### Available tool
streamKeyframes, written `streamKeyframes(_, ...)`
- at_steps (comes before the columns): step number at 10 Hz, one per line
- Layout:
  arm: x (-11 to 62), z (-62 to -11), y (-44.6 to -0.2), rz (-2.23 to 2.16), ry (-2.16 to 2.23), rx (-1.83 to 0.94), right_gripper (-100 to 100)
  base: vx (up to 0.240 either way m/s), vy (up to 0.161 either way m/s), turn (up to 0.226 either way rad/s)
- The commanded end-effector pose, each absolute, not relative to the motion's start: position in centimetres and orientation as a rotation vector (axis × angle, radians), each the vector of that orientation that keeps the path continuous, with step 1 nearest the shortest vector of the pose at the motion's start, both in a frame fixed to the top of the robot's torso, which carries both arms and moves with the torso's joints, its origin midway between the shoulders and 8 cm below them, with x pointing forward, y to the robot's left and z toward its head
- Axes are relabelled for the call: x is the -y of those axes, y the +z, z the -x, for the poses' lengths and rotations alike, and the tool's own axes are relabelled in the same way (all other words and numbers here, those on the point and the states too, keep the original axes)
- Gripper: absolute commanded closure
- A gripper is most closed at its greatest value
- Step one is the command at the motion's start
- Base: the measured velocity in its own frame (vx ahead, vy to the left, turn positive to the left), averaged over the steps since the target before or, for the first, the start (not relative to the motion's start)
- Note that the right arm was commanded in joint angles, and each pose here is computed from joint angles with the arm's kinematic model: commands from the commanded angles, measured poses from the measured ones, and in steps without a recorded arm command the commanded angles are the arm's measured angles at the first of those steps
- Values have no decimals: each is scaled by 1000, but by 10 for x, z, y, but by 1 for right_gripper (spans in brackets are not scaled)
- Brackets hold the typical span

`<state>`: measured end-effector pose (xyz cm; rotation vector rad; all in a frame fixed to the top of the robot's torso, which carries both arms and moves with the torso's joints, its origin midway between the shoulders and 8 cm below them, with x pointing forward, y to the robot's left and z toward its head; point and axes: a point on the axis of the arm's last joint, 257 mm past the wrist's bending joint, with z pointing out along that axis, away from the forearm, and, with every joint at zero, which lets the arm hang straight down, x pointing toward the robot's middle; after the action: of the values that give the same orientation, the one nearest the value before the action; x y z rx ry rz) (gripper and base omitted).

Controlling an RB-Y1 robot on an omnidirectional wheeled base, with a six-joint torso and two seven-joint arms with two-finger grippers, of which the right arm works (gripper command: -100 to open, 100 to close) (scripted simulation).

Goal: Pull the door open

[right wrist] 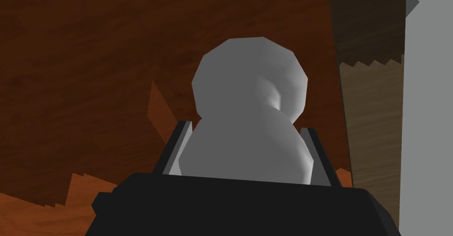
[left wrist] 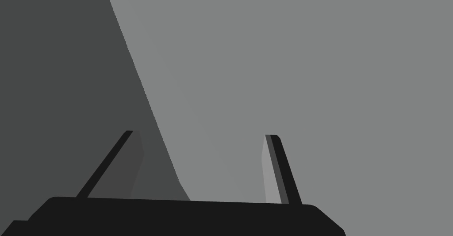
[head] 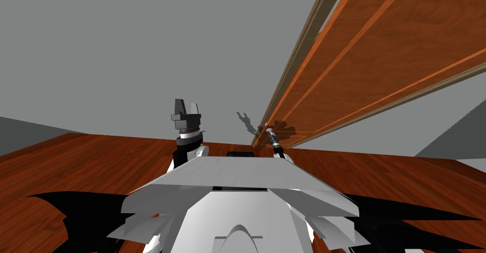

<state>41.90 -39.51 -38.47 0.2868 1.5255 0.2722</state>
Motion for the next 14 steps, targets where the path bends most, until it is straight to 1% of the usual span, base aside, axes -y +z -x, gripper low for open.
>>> streamKeyframes(1,390,-420,-386,-334,323,-1518,100,-45,-25,52)
streamKeyframes(14,391,-426,-381,-620,590,-1432,100,-35,-18,38)
